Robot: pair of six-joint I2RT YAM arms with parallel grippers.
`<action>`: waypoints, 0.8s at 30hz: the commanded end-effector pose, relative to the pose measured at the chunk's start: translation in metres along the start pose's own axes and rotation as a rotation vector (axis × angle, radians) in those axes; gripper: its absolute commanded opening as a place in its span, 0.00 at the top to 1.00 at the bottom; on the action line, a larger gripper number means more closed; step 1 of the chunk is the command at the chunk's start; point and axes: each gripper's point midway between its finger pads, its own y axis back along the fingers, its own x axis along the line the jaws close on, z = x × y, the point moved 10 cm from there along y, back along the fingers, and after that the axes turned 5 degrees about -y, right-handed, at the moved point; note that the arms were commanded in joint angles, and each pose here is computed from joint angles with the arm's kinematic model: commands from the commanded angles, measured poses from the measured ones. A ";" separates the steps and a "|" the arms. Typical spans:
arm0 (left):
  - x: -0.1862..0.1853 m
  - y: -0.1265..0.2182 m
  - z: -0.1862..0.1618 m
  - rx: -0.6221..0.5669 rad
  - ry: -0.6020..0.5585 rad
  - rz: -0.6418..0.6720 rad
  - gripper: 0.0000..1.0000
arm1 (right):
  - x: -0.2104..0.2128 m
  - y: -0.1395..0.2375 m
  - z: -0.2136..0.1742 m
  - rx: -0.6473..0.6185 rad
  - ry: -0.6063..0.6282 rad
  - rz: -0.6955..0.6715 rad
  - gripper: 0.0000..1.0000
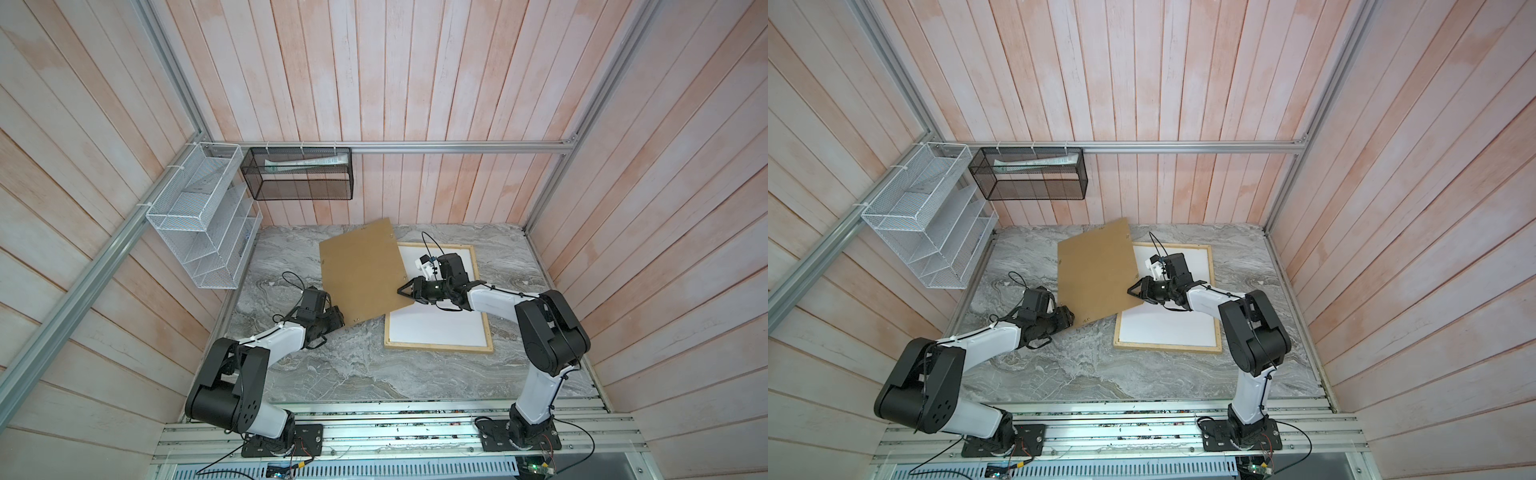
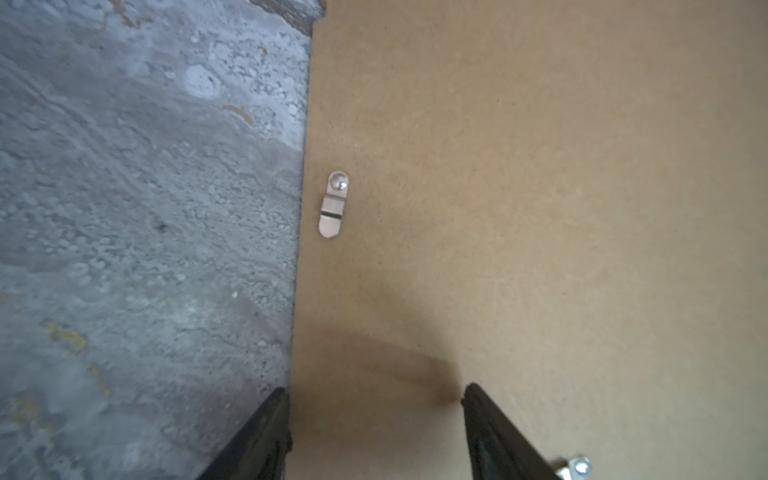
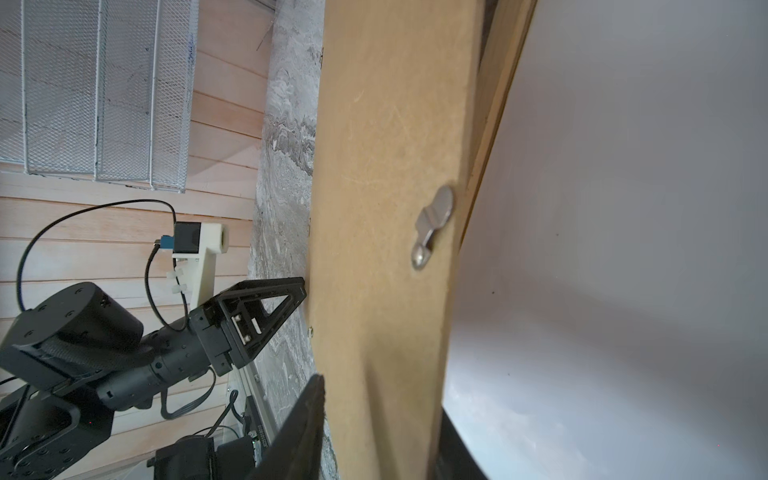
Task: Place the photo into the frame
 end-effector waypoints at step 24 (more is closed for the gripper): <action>-0.023 0.032 0.037 -0.066 -0.040 0.020 0.32 | 0.029 0.040 0.041 -0.055 0.104 0.155 1.00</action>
